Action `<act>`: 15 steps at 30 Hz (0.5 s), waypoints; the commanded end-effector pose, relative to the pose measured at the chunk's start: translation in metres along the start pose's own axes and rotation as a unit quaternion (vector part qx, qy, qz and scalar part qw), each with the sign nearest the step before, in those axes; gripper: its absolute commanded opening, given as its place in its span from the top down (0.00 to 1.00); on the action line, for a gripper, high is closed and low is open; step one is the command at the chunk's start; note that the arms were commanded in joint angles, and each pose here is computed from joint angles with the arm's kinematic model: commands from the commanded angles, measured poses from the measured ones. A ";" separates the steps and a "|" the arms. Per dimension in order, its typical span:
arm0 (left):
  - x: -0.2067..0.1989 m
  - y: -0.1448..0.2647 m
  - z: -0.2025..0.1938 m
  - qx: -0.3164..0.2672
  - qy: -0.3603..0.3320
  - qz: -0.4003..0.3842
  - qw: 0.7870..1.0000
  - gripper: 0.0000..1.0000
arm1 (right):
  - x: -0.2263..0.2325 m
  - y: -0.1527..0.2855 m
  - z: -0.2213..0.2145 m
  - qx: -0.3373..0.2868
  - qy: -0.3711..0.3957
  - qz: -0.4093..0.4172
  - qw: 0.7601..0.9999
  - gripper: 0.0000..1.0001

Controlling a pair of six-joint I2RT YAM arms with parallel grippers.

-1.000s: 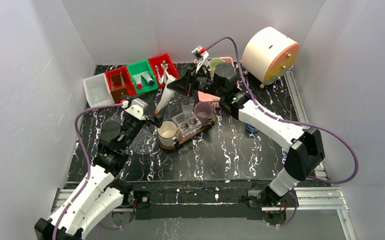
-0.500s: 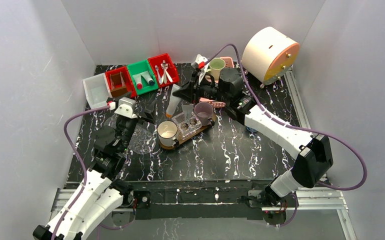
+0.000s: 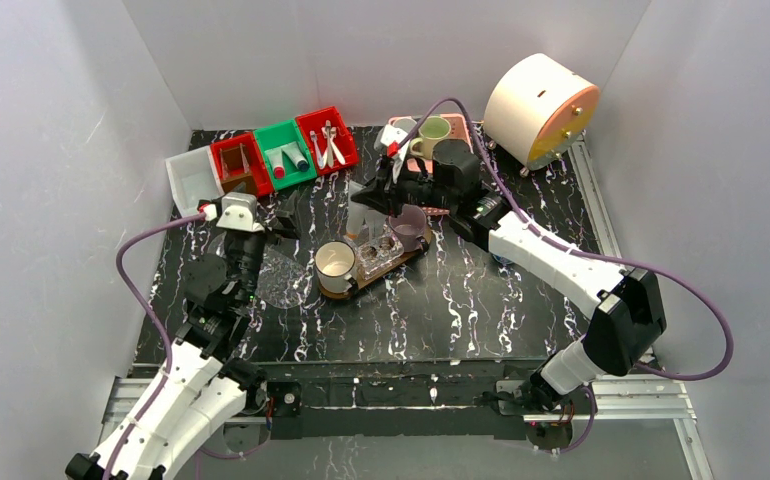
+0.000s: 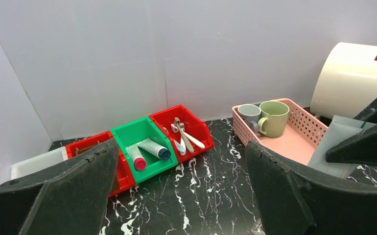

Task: Prepare toiletry sets of a toothbrush and toothpaste on the tray
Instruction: Place the toothpaste holder on the tray.

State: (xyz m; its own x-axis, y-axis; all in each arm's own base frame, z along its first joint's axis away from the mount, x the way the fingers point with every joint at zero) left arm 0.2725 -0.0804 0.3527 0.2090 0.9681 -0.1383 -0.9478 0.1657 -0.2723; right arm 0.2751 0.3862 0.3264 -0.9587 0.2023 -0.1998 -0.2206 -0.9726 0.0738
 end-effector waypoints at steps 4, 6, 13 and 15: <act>0.010 -0.001 0.009 -0.016 -0.002 0.029 0.999 0.02 | -0.006 -0.005 -0.009 0.023 0.050 -0.018 0.998 0.99; 0.011 -0.002 0.007 -0.014 -0.003 0.033 0.999 0.02 | -0.008 -0.008 -0.016 0.030 0.053 -0.021 0.998 0.99; 0.021 -0.002 0.005 -0.011 -0.007 0.062 0.998 0.02 | -0.010 -0.015 -0.023 0.034 0.058 -0.023 0.997 0.99; 0.024 -0.001 0.006 -0.012 -0.007 0.073 0.997 0.02 | -0.012 -0.016 -0.025 0.035 0.060 -0.028 0.997 0.99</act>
State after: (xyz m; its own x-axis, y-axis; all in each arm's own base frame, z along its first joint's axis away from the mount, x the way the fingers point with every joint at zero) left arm 0.2785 -0.0700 0.3461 0.1330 0.9807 -0.1436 -0.9645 0.0946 -0.2467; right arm 0.2872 0.3917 0.2828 -0.9446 0.2104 -0.2520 -0.2627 -0.9448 0.1956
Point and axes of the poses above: each gripper's point midway between its finger pads, its own y axis back along the fingers, its own x axis along the line the jaws close on, z = x × y, the point moved 1 cm from there along y, back along the fingers, and after that the axes turned 11 degrees about y, right-handed, at the moved point
